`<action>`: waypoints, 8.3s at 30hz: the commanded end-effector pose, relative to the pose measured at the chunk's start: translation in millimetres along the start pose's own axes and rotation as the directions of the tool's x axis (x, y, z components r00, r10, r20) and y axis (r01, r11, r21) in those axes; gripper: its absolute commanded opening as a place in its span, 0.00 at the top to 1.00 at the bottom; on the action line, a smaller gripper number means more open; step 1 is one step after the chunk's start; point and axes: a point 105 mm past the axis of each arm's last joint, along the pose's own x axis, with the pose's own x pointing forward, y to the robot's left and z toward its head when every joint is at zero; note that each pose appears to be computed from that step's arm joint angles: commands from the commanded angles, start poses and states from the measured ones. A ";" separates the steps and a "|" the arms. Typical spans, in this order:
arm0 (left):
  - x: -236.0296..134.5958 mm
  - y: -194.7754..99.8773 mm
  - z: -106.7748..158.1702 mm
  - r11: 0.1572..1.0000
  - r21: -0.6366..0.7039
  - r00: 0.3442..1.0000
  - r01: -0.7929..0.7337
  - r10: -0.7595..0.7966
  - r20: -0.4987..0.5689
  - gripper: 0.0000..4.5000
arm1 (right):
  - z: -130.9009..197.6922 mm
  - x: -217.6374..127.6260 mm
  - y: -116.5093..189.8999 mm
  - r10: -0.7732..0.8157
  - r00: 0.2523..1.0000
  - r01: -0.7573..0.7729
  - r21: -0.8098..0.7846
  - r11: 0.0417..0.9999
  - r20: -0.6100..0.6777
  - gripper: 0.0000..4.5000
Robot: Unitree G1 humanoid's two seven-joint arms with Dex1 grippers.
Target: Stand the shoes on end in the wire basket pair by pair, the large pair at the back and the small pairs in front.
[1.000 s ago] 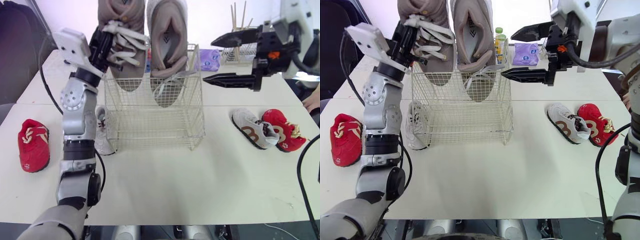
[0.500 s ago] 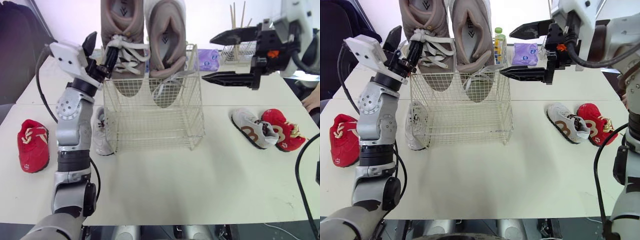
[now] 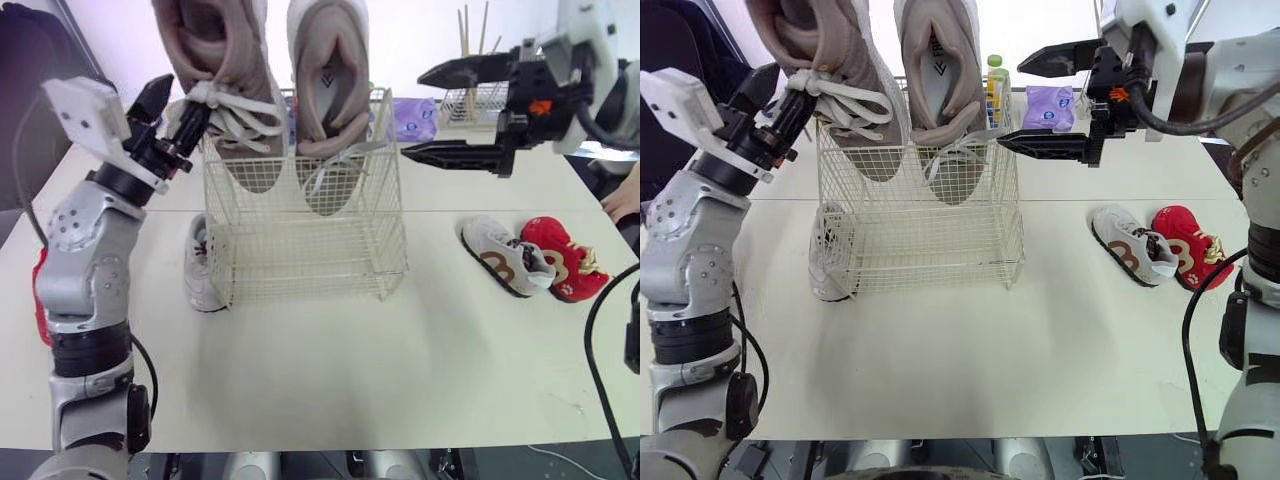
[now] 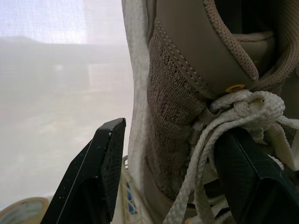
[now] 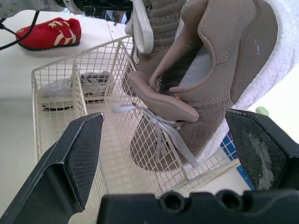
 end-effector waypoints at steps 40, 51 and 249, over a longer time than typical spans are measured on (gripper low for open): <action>-100.3 31.5 35.0 0.980 -0.162 0.787 0.112 -0.187 -0.587 0.01 | -15.0 -34.7 -13.9 -0.061 0.991 0.024 0.287 0.957 0.120 0.00; -73.2 -134.9 23.3 0.598 -0.474 0.599 0.646 -0.783 -0.171 0.01 | -118.5 -103.0 -7.8 -0.527 0.826 0.563 0.335 0.756 -0.200 0.00; -49.7 -175.8 -18.2 0.342 -0.684 0.567 0.645 -0.814 0.128 0.93 | -12.9 5.5 91.8 -0.032 0.788 -0.494 0.662 0.564 0.615 0.58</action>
